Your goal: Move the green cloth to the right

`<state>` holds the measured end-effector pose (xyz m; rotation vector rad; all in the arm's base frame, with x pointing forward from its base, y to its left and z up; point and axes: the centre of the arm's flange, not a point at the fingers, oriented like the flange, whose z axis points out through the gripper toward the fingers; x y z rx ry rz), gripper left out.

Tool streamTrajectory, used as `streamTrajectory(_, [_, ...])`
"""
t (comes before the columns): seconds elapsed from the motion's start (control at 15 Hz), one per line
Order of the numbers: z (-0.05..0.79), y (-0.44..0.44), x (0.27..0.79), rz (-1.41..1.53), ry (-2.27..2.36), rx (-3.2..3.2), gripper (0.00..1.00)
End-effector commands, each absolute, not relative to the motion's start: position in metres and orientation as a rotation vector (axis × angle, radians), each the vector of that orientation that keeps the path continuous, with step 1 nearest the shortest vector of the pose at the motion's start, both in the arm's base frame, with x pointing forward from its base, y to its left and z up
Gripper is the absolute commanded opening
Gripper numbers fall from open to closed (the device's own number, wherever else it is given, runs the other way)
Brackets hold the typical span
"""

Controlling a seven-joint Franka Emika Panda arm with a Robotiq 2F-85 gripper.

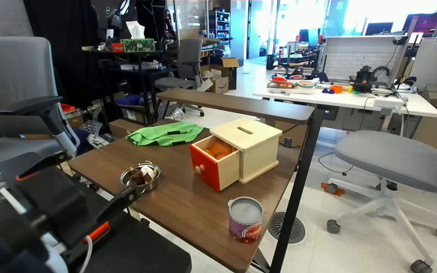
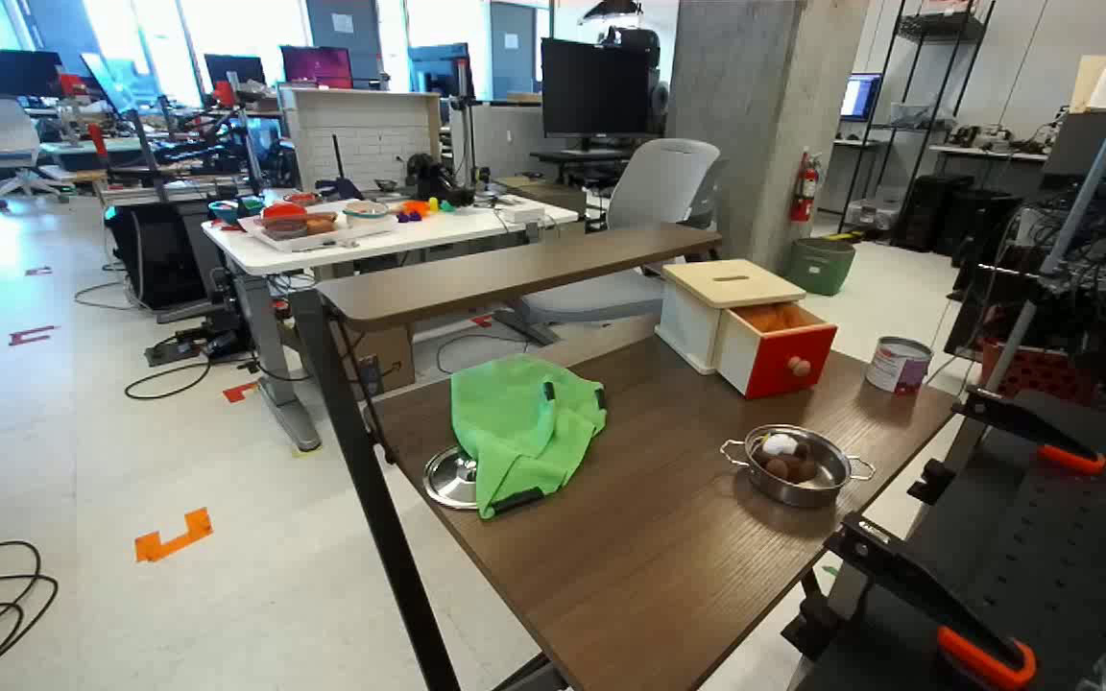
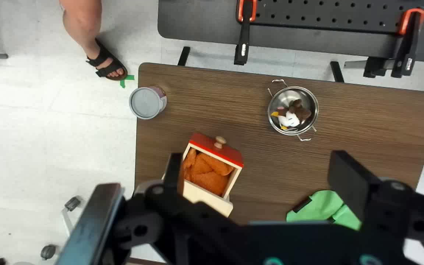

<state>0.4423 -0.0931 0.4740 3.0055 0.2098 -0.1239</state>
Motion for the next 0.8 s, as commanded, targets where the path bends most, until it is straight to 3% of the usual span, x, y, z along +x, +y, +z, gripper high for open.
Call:
streamTrajectory(0.0, [0.4744, -0.0932, 0.4424, -0.122, 0.209, 3.005, 1.00])
streamTrajectory(0.73, [0.4721, -0.0884, 0.4446, -0.118, 0.222, 3.010, 1.00])
